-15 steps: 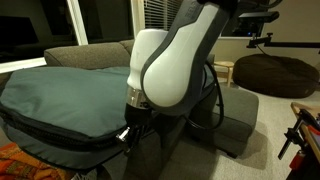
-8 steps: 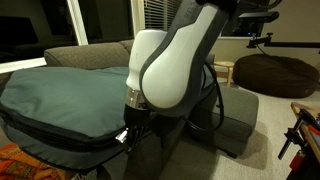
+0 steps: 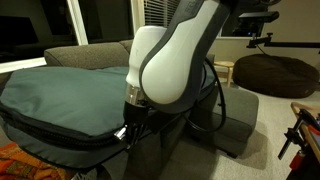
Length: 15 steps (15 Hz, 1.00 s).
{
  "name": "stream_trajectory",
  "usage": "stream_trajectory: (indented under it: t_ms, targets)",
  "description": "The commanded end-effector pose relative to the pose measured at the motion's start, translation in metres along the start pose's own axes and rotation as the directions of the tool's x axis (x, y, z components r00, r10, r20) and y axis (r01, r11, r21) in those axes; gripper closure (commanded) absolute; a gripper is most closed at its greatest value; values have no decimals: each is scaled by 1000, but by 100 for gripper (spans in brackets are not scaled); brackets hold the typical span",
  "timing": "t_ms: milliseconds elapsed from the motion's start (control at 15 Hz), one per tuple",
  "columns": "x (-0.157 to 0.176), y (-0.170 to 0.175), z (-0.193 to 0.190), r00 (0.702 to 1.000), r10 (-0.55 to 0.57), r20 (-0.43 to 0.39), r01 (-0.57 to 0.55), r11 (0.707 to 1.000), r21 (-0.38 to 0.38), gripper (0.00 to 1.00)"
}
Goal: Zip the green bag
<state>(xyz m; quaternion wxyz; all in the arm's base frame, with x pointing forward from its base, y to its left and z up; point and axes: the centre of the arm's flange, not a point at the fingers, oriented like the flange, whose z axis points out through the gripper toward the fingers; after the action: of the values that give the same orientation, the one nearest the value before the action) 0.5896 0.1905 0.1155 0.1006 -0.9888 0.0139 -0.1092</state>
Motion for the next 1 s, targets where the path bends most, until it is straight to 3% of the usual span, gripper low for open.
stream_trajectory:
  t_ms: [0, 333, 933]
  targets:
    - [-7, 6, -30, 999, 46, -18, -47, 999, -16, 95]
    - [-11, 10, -42, 998, 68, -15, -68, 998, -18, 95]
    - [-10, 51, -48, 992, 127, 26, -128, 992, 17, 95]
